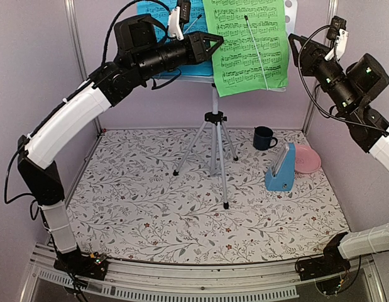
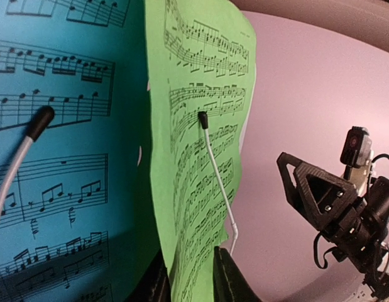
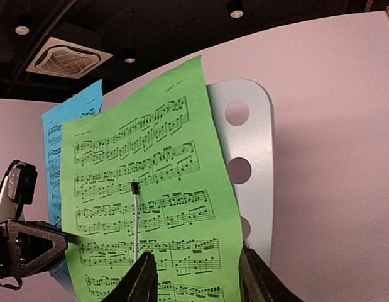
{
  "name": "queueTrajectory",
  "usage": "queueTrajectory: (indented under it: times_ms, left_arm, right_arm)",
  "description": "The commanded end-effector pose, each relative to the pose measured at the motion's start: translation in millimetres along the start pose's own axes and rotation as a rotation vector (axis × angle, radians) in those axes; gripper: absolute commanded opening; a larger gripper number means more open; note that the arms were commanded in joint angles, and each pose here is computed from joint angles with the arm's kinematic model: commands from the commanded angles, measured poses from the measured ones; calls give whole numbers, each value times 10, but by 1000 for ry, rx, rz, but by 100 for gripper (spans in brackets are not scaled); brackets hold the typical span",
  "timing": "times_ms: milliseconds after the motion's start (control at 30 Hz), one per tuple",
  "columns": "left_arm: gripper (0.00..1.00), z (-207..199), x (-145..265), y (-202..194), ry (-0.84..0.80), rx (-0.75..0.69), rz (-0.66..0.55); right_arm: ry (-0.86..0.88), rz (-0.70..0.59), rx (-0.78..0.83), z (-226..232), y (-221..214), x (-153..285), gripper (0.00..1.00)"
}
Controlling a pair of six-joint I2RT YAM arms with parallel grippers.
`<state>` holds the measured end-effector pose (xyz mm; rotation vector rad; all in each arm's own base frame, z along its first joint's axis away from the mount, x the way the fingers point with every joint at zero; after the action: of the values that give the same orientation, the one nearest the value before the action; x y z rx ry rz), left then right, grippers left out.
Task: Set up the instrument practice props
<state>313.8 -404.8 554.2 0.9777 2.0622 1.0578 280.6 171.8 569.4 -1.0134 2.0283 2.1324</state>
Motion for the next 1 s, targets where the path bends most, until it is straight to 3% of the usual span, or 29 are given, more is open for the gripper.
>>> queueTrajectory:
  times_ms: [0,300,967]
  left_arm:
    - [22,3,1,-39,12,-4,-1]
    - [0,72,-21,-164,22,12,11]
    - [0,37,-157,-97,3,-85,1]
  right_arm:
    - [-44,118,3,-189,-259,114,46]
    - [-6,195,-30,-326,-477,243,45]
    - [12,225,1,-418,-662,62,50]
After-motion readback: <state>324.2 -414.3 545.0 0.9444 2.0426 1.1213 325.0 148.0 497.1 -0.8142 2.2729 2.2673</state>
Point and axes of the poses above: each gripper's point midway between its finger pads, its own x axis back along the fingers, its own z axis along the line the jaws close on, y = z × x, the point moved 3 cm from there along x, back along the fingers, and after that the axes turned 13 degrees about x, right-handed, at the moved point
